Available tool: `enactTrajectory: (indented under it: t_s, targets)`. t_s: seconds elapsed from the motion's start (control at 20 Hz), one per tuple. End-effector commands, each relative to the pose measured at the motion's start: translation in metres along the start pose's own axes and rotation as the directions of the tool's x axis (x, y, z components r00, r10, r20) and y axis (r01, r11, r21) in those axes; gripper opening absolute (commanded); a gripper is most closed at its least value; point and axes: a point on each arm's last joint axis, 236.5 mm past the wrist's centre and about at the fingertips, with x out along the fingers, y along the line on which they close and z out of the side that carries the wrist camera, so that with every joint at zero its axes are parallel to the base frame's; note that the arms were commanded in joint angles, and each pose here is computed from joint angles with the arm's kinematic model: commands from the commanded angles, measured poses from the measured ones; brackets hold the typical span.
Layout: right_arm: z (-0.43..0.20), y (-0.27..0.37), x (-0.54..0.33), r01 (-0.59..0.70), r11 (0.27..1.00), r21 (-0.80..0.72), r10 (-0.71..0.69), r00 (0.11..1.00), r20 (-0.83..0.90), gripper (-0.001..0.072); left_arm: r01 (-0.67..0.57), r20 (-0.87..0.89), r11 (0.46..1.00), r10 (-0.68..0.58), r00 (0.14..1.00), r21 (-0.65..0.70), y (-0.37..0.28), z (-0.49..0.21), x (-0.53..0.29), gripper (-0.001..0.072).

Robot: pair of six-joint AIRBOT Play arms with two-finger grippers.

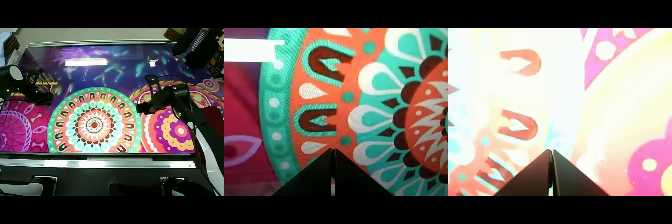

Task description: Fold the clothes and pants, and hang the long-sleeved shirts on hangers.

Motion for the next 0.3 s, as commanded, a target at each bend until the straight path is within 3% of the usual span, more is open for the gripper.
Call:
enactTrajectory:
  t_s: [0.0,0.25]
  targets:
    - [0.0004,0.0053,0.0022,0.008,0.999,-0.032,-0.008,1.0,0.002,0.0034,-0.008,-0.041,1.0,0.008,0.999,0.002,0.002,-0.0049,0.0139,0.0016]
    - [0.0023,0.0056,0.0022,0.007,0.999,-0.032,-0.007,1.0,0.01,0.0034,-0.008,-0.047,1.0,0.008,0.999,0.002,0.0023,-0.0051,0.0163,0.0016]
